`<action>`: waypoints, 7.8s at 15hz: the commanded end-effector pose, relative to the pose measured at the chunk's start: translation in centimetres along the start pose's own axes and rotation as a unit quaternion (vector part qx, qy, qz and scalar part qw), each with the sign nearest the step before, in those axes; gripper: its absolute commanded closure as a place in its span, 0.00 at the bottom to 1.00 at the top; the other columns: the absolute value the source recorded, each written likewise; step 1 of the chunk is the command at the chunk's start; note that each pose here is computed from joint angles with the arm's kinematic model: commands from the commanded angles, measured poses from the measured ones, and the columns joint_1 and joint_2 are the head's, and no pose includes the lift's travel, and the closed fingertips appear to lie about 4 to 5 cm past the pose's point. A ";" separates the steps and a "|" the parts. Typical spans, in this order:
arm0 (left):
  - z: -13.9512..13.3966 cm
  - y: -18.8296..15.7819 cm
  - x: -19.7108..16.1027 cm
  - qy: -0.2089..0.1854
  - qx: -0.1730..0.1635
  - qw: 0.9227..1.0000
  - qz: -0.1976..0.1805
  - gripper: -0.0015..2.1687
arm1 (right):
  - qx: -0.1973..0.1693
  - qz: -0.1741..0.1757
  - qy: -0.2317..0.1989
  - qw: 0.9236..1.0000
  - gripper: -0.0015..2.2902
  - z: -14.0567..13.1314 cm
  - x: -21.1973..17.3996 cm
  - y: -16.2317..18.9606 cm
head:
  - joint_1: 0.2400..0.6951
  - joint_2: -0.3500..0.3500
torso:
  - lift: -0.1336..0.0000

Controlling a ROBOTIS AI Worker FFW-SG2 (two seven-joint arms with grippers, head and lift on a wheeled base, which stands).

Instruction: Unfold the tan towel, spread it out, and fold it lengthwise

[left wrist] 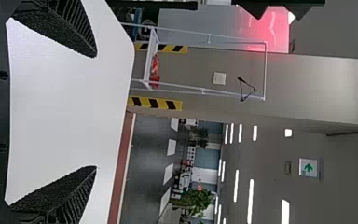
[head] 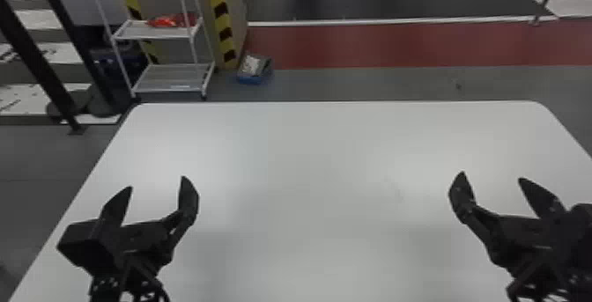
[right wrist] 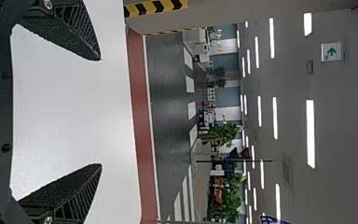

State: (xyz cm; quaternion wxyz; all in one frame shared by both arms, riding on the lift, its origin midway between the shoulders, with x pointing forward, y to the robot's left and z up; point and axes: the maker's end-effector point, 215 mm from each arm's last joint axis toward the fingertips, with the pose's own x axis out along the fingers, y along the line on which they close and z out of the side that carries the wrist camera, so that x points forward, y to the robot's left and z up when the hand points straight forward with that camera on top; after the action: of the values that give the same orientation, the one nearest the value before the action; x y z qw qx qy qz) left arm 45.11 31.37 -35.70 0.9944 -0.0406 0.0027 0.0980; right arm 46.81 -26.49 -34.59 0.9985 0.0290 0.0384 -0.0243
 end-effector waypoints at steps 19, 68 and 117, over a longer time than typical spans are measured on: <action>3.0 -1.1 -1.1 -0.030 -0.009 0.999 -0.012 0.00 | 0.000 0.012 -0.006 1.000 0.03 1.1 -0.4 1.2 | 1.00 0.59 | 0.08; 3.3 -1.7 -2.6 -0.042 -0.014 0.999 -0.019 0.00 | -0.007 0.026 0.013 1.000 0.03 0.0 -0.6 2.7 | 1.00 0.60 | 0.08; 2.8 -2.4 -2.7 -0.041 -0.019 0.999 -0.026 0.00 | -0.002 0.030 0.016 0.999 0.03 -0.4 -0.7 3.0 | 1.00 0.60 | 0.08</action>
State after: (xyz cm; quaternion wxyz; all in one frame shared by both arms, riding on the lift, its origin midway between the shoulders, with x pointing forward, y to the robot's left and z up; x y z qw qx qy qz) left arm 42.90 28.81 -32.70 0.9948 -0.0555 -0.0416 0.0748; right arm 46.25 -23.46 -34.75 0.9981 0.0283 0.0537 0.0052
